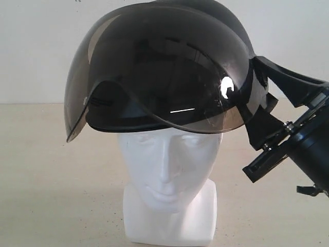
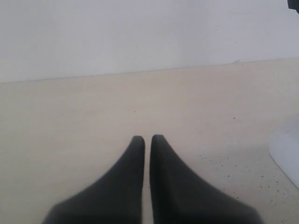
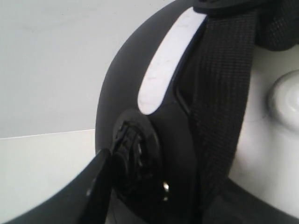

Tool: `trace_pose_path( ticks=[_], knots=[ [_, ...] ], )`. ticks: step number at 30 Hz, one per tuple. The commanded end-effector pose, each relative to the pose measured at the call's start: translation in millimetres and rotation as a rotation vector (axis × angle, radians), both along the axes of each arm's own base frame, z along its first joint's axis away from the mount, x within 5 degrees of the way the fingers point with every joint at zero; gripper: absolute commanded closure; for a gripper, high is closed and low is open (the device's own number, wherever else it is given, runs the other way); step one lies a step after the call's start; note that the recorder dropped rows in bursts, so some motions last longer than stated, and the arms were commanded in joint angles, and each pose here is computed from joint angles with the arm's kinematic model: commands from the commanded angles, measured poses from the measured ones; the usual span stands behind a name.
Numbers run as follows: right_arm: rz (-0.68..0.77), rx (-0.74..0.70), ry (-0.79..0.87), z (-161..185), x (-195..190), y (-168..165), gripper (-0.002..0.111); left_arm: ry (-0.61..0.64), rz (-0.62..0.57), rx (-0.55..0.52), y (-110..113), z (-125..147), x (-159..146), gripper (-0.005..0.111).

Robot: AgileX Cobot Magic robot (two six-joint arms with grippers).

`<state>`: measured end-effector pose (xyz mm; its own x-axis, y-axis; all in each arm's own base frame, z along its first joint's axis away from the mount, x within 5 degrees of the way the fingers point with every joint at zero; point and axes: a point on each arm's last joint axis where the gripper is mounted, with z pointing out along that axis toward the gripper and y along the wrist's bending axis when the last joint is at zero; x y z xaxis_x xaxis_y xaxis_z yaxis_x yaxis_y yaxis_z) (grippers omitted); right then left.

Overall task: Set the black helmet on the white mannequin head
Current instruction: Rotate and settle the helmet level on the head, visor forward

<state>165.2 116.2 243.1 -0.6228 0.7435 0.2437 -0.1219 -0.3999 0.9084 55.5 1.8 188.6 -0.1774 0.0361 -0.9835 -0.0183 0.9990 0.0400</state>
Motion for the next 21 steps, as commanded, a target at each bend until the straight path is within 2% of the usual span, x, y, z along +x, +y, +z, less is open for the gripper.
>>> trace_pose_path(
  ticks=[1,21],
  knots=[
    [-0.027,-0.067,0.115,-19.2,0.4,-4.0,0.108,-0.009,-0.001,-0.005,-0.2,1.5,-0.3,0.102],
    [-0.03,-0.083,0.146,-27.5,-4.7,-8.1,0.108,-0.009,-0.001,-0.005,-0.2,1.5,-0.3,0.102]
  ],
)
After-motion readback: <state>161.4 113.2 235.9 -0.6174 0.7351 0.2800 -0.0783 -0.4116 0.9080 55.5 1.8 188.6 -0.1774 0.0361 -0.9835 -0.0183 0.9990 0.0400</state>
